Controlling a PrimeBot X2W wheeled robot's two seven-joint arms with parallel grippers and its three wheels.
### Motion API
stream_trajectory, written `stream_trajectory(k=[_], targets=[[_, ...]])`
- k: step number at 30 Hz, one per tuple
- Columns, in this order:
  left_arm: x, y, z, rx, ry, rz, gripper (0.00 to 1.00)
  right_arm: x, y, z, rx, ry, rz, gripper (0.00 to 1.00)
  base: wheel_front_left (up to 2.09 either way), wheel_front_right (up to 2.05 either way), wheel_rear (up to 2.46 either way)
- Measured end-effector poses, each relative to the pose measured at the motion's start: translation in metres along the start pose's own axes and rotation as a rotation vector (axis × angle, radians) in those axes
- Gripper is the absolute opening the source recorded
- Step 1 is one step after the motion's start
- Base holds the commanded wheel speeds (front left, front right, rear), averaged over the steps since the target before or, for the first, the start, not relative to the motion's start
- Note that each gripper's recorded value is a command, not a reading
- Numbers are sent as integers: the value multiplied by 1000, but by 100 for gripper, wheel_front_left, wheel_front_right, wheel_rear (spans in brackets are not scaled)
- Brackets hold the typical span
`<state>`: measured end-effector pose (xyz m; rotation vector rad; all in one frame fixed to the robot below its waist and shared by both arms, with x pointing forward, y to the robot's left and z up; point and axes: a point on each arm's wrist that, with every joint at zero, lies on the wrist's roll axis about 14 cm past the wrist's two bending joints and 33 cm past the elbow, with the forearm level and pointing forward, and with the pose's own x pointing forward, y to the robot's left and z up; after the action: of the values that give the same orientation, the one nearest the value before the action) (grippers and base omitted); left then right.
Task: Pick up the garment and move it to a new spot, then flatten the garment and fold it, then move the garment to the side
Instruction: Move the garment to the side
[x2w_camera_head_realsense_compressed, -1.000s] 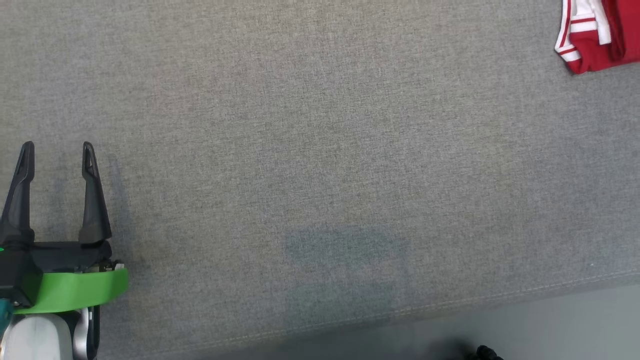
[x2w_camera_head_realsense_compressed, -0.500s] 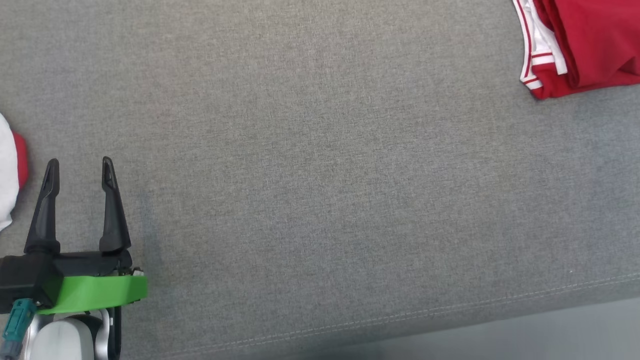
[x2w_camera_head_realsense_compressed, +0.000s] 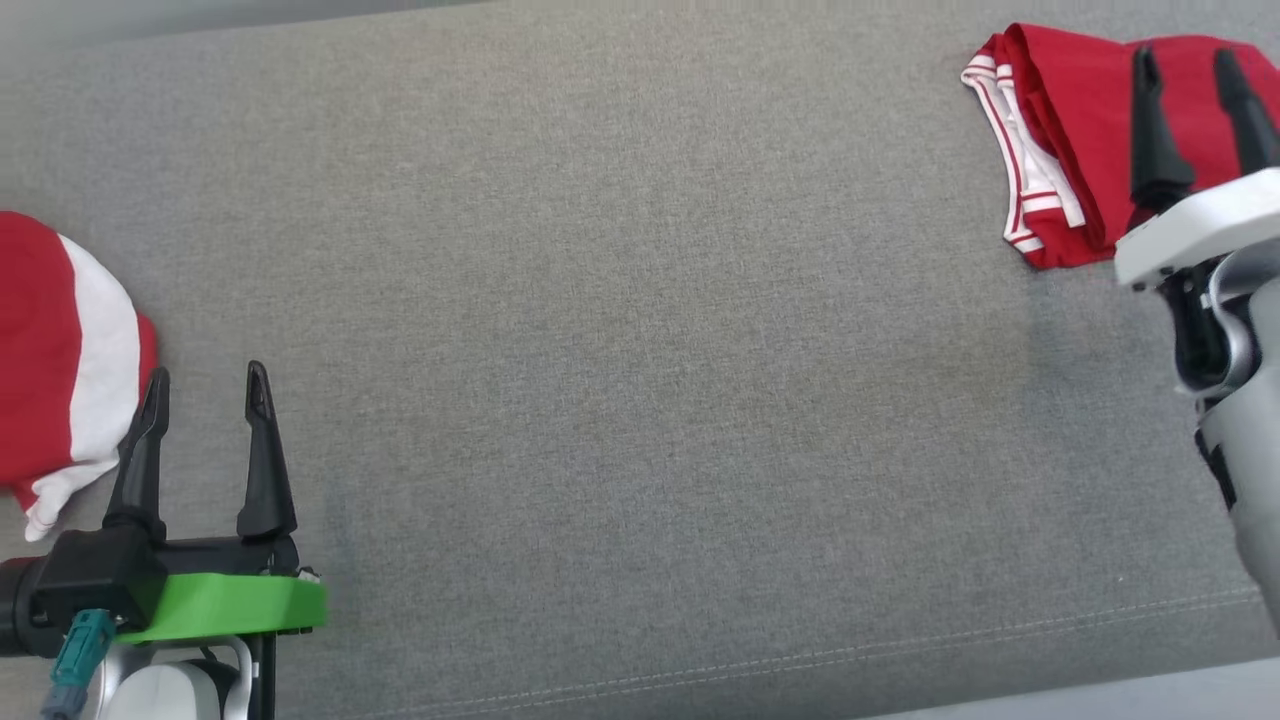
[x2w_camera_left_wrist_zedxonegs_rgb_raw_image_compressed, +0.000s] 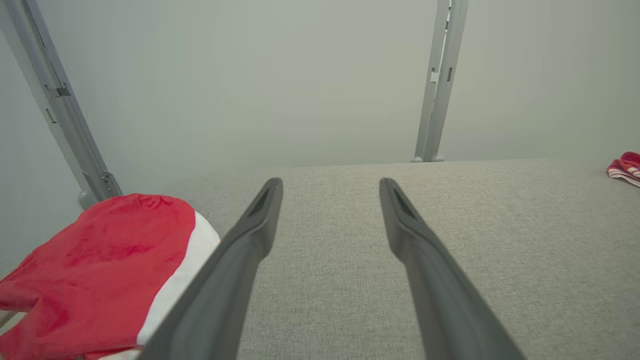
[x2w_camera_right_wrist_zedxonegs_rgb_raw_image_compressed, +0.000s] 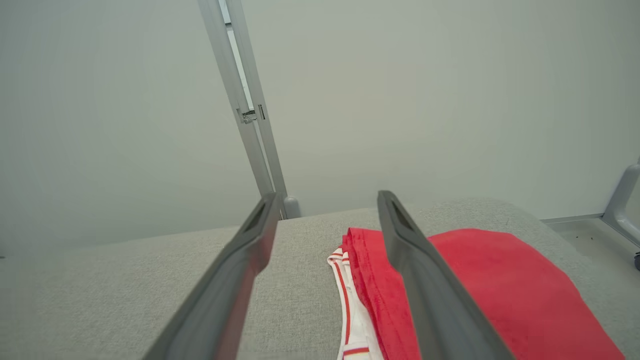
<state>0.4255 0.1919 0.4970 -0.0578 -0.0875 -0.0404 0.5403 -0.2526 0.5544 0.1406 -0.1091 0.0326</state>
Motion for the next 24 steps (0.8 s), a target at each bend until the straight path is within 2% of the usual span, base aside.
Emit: stream_trajectory(k=[8, 16, 19, 24], targets=[[-16, 6, 14, -10, -23, 27, 100, -29, 55, -13, 54, 0, 89, 100, 0, 0, 0], [-27, 8, 20, -21, -32, 43, 100, -51, 91, -18, 81, -7, 152, 100, 0, 0, 0], [-31, 11, 23, -21, -38, 55, 100, -60, 98, -17, 93, -18, 157, 100, 0, 0, 0], [-37, 16, 23, -22, -33, 75, 100, -79, 103, -20, 50, -14, 167, 100, 0, 0, 0]])
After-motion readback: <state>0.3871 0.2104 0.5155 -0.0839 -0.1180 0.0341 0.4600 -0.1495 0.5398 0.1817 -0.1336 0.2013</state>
